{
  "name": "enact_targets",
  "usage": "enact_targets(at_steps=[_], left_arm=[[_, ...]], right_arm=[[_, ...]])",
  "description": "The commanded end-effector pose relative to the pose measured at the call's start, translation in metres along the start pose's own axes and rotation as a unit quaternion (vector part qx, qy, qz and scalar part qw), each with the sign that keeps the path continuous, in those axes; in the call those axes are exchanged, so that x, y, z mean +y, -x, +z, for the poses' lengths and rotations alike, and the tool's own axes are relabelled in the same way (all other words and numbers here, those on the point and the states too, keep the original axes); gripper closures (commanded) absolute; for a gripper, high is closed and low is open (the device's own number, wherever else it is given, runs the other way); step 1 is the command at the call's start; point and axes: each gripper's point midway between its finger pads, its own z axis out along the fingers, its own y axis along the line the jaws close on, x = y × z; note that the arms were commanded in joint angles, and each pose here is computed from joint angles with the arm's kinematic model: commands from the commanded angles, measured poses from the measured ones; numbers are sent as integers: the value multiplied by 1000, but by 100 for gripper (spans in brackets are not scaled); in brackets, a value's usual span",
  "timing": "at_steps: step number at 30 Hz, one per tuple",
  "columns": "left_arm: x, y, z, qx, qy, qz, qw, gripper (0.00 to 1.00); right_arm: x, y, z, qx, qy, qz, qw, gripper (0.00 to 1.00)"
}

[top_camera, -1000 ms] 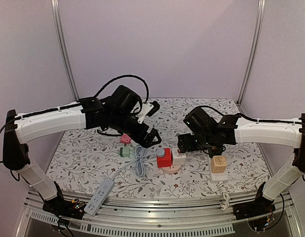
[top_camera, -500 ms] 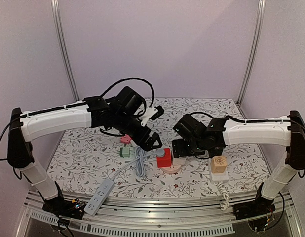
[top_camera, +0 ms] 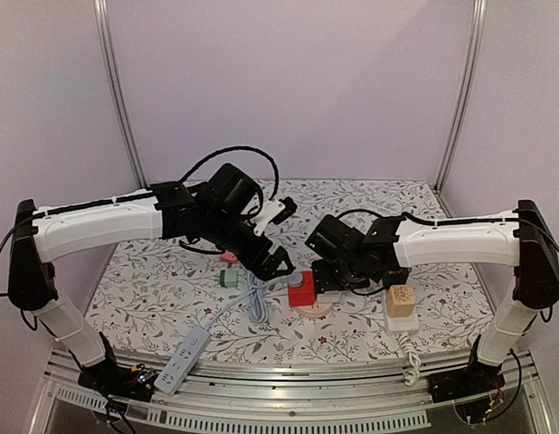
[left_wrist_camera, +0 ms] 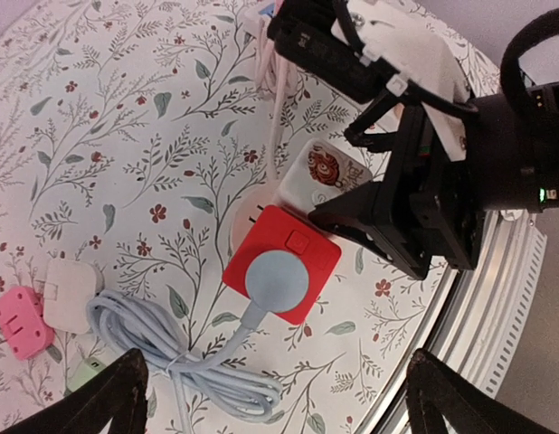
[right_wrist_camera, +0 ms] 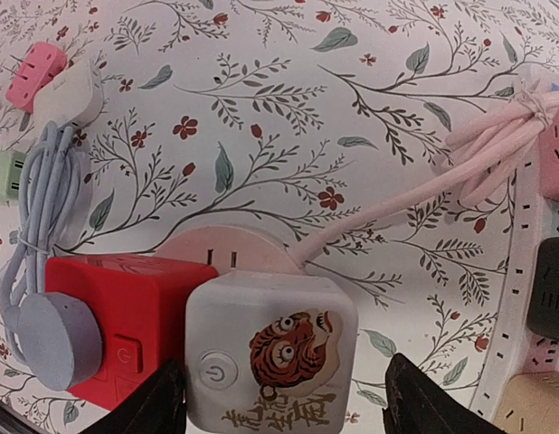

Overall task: Pull the plug off the socket
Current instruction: Remove the plug from the socket.

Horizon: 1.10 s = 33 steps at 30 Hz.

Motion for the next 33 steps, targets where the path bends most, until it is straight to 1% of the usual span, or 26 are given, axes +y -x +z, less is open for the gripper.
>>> enact_targets(at_steps=[1, 9, 10, 13, 15, 17, 19, 23, 28, 30, 33], left_arm=[[-1, 2, -3, -9, -5, -4, 1000, 3], [-1, -1, 2, -2, -9, -9, 1000, 3], [-2, -1, 3, -1, -11, -9, 1000, 5], [-5, -5, 8, 7, -23, -6, 1000, 18], [-4, -8, 13, 15, -24, -8, 1000, 21], [-4, -12, 19, 23, -25, -9, 999, 21], [-5, -15, 24, 28, -29, -12, 999, 21], [-3, -21, 36, 41, -34, -18, 998, 22], [4, -23, 50, 49, -26, -18, 998, 26], [14, -22, 57, 54, -13, -17, 998, 30], [21, -21, 64, 63, -22, -36, 997, 37]], right_arm=[[-4, -3, 4, 3, -28, -1, 1000, 27], [4, -7, 14, 13, -24, -7, 1000, 27], [4, -8, 15, 14, -24, -7, 1000, 27], [5, -9, 18, 15, -27, -6, 1000, 27], [5, -9, 18, 13, -27, -5, 1000, 31], [7, -9, 19, 12, -19, -3, 1000, 37], [13, -9, 20, 12, -3, -2, 1000, 40], [20, -11, 25, 13, 14, -4, 1000, 51], [23, -11, 25, 9, 27, -11, 1000, 54], [24, -9, 24, 4, 32, -16, 999, 55], [25, -7, 23, 0, 34, -23, 999, 56]])
